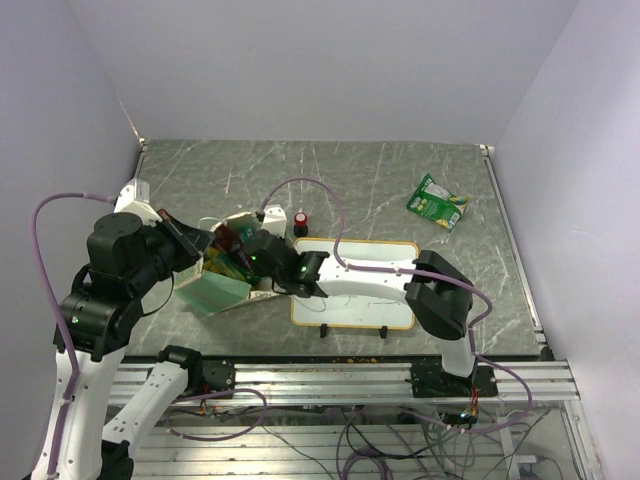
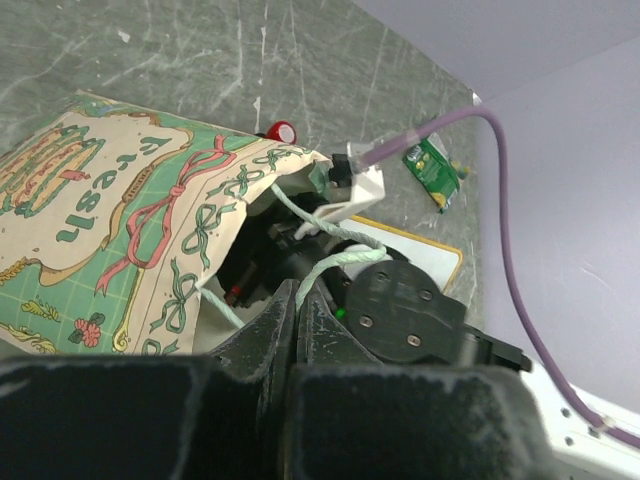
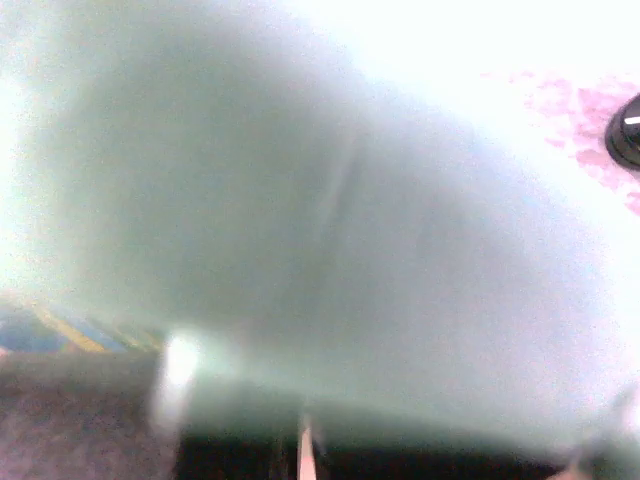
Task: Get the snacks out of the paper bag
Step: Take out the snack from the paper bag.
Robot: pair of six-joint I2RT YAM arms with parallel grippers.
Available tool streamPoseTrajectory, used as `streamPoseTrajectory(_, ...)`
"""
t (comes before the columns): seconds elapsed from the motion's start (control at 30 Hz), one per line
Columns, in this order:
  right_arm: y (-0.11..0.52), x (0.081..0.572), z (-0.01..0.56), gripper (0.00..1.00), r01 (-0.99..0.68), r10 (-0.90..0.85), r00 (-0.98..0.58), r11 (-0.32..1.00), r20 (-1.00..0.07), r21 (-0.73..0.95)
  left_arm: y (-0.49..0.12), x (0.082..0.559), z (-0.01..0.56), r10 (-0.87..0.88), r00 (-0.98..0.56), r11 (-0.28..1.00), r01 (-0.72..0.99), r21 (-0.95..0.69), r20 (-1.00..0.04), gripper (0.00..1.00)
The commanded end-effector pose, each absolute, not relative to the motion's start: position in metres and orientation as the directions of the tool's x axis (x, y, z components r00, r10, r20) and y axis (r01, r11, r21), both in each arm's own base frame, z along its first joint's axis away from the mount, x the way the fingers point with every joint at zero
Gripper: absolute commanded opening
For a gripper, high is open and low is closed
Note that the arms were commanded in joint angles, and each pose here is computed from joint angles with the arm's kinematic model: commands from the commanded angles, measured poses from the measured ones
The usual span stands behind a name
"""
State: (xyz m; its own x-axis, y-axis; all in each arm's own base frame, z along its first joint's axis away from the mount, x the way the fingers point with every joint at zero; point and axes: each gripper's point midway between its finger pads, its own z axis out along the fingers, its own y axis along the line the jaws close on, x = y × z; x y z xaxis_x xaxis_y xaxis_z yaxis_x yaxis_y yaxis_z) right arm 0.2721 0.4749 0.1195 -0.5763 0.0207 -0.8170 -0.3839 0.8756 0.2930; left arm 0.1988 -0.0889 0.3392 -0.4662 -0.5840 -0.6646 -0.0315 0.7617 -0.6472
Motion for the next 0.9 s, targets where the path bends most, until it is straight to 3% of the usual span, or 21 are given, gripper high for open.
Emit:
streamPoseTrajectory(0.0, 0.491, 0.257, 0.194, 0.00, -0.523, 0.074, -0.526, 0.757, -0.847, 0.391, -0.080, 0.204, 0.354, -0.613, -0.401, 0.755, -0.045, -0.654, -0.680, 0.07)
streamPoseTrajectory(0.4, 0.485, 0.232, 0.239, 0.00, -0.629, 0.009, -0.527, 0.669, -0.850, 0.396, -0.074, 0.201, 0.357, -0.612, -0.378, 0.764, -0.056, -0.642, -0.695, 0.07)
streamPoseTrajectory(0.87, 0.461, 0.214, 0.333, 0.00, -0.631, 0.115, -0.582, 0.561, -0.805, 0.536, -0.069, 0.207, 0.363, -0.605, -0.346, 0.777, -0.060, -0.627, -0.717, 0.07)
